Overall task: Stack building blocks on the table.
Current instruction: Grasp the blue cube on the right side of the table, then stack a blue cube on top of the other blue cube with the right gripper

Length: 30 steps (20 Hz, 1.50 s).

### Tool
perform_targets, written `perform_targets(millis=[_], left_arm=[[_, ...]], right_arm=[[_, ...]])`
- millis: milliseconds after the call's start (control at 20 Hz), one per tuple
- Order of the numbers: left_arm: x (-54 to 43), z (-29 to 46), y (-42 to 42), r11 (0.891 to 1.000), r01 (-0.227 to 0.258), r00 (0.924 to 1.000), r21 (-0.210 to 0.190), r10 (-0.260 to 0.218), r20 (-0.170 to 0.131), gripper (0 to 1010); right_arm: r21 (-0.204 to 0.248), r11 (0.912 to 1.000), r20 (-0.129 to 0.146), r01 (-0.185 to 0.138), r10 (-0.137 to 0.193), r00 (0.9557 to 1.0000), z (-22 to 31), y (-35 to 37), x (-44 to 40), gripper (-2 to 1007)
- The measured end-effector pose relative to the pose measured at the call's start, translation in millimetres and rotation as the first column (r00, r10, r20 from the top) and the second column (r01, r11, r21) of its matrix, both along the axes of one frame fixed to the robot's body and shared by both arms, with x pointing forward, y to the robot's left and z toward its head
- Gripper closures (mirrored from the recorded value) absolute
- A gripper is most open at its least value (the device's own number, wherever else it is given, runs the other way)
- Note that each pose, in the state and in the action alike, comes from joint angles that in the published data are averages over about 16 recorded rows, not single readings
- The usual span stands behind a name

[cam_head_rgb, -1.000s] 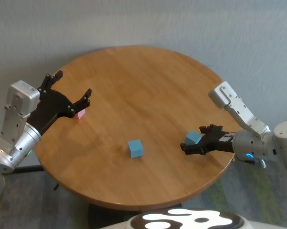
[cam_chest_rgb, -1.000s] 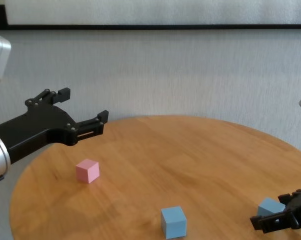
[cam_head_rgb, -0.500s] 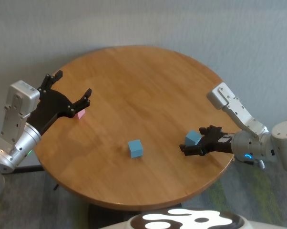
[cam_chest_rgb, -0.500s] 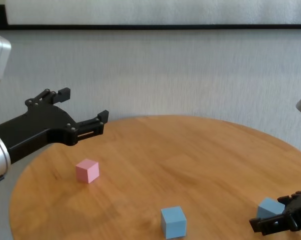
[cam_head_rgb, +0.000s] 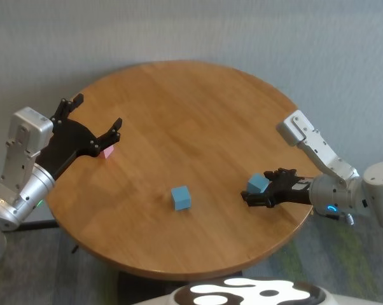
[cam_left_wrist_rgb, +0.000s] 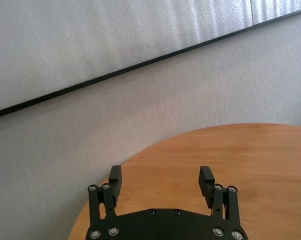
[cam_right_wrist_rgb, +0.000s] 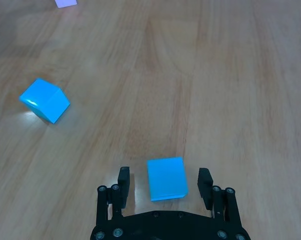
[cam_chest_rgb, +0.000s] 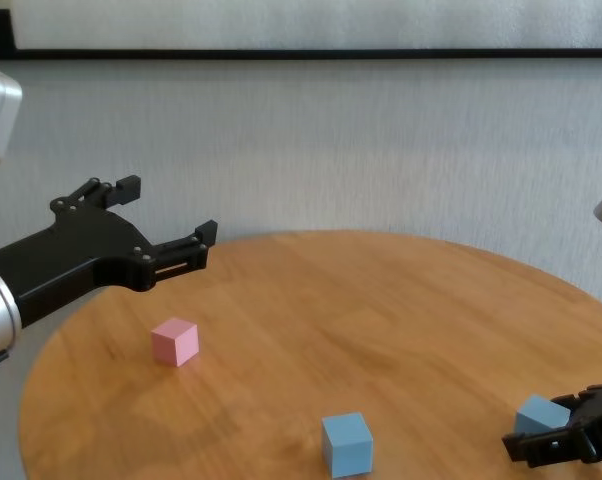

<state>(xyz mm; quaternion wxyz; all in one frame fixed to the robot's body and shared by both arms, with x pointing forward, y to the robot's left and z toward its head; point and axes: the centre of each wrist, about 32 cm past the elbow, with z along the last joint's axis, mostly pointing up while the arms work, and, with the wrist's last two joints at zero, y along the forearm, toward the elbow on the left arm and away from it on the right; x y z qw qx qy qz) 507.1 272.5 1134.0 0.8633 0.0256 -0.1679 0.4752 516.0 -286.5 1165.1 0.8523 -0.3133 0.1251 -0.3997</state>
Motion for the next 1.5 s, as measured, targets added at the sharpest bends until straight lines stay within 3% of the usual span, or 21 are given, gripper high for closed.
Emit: perform_targets(millis=[750,1200,1500], left_arm=[[0.0,0.0,0.0,1.0,0.0,1.0,0.0,0.0,0.0,10],[0.0,0.0,0.0,1.0,0.0,1.0,0.0,0.0,0.0,10],[0.0,0.0,0.0,1.0,0.0,1.0,0.0,0.0,0.0,10]], right_arm=[[0.002,1.0,0.001,-0.002,0.002,1.0,0.2,-0.4,-0.5,581],[0.009,1.0,0.014,-0.002,0.002,0.9999,1.4,0.1,-1.6,647],[0.024,0.9997,0.039,-0.007,0.006,0.9992,7.1,4.3,-4.6,647]])
